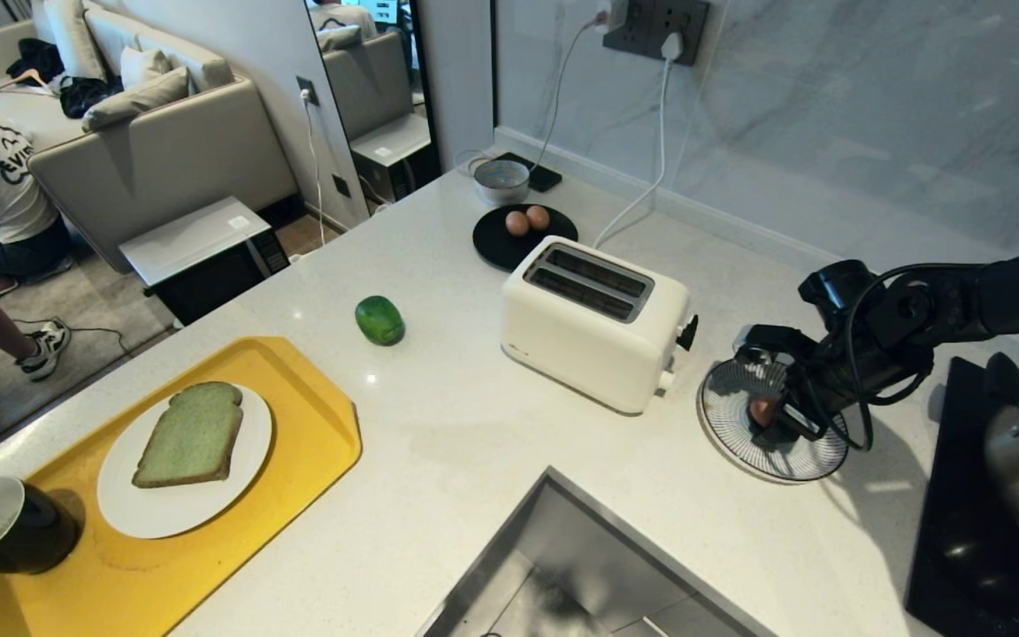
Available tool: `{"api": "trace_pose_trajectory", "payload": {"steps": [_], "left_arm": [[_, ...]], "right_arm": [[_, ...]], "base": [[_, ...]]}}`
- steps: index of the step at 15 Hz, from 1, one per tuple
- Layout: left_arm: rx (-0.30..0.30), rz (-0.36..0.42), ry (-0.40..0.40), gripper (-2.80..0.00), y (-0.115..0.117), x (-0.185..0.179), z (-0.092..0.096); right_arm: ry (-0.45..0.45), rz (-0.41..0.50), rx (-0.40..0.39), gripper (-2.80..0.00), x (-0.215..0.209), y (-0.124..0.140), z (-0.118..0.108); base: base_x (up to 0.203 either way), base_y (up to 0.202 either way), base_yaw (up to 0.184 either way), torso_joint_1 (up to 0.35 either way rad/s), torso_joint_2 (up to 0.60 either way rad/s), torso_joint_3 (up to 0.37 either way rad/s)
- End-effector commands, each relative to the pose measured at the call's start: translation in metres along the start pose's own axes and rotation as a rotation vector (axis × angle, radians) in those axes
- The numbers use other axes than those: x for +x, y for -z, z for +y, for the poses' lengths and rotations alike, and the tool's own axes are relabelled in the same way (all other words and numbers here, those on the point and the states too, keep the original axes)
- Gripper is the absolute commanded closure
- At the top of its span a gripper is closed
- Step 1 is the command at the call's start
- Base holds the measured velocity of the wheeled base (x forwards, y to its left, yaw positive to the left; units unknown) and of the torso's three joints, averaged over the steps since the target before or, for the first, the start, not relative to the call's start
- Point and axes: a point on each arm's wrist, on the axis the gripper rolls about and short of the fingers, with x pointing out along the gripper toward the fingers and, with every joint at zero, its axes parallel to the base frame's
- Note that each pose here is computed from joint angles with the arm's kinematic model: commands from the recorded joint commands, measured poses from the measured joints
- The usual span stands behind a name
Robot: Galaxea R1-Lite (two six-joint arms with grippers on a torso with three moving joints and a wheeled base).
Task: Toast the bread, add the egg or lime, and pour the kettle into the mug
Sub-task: Pick up the egg
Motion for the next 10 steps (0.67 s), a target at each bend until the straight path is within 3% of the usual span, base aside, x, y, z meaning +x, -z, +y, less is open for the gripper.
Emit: {"api": "trace_pose_trajectory", "payload": {"steps": [1, 10], "left_arm": [[0.0, 0.0, 0.0, 0.0, -0.0002, 0.0, 0.0], [0.0, 0.001, 0.0, 0.0, 0.0002, 0.0001, 0.0]], "right_arm": [[-0.002, 0.001, -0.006, 0.0, 0.0002, -0.0001, 0.0004], [-0.009, 0.007, -0.005, 0.0, -0.0016, 0.0017, 0.0032]], "base": [[0.0, 0.0, 0.0, 0.0, 0.0, 0.0], [0.0, 0.0, 0.0, 0.0, 0.0, 0.0]]}}
